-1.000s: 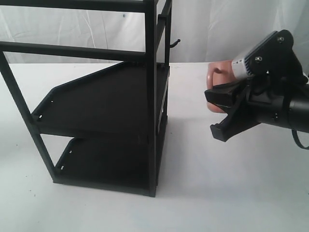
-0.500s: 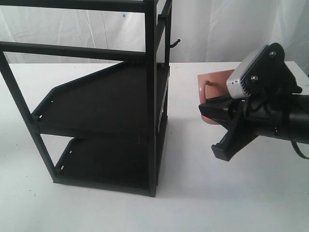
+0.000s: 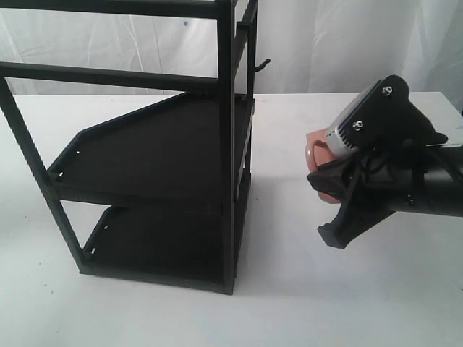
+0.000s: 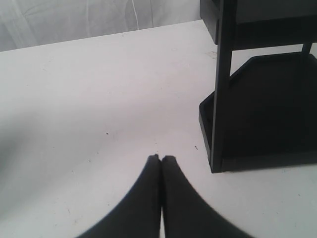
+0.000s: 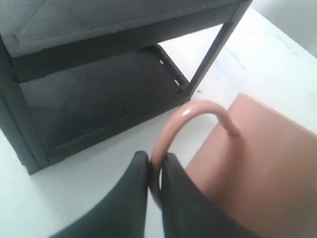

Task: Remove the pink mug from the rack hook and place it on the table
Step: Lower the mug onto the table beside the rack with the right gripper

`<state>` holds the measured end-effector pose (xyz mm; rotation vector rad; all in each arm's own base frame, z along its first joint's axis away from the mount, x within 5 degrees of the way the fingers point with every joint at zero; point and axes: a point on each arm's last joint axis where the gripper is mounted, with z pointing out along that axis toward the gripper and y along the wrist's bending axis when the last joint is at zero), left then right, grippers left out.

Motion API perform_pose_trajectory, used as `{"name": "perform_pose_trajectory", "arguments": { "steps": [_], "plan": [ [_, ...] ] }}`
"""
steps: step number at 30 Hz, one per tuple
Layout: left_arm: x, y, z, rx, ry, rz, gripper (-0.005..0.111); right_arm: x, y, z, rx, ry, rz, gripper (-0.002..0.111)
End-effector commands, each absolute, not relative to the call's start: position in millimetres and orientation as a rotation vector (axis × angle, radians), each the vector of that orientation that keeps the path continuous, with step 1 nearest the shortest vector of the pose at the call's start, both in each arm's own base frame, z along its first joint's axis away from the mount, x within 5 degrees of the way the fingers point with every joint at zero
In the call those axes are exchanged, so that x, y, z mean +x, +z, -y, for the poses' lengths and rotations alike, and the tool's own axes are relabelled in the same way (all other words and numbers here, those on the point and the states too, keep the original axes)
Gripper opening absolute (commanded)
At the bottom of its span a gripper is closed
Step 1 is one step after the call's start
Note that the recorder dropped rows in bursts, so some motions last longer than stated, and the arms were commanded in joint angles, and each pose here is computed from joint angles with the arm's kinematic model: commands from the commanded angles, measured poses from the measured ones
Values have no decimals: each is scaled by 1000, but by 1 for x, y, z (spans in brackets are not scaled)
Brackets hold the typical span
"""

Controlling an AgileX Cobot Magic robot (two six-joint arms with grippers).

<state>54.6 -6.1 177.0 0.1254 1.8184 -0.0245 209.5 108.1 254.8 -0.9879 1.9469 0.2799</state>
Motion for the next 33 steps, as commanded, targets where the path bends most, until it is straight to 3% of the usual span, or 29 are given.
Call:
{"name": "perform_pose_trajectory", "arguments": {
  "steps": [1, 14, 22, 33],
  "plan": [
    [54, 176, 6, 116, -27, -1823, 0, 211, 259, -110, -924, 185, -1964, 0],
    [54, 176, 6, 116, -27, -1823, 0, 205, 244, -112, -695, 193, -1826, 0],
    [54, 176, 6, 116, -27, -1823, 0, 187, 231, -116, -711, 340, -1618, 0],
    [54, 176, 6, 116, -27, -1823, 0, 196, 205, -124, -751, 354, -1643, 0]
  ]
}}
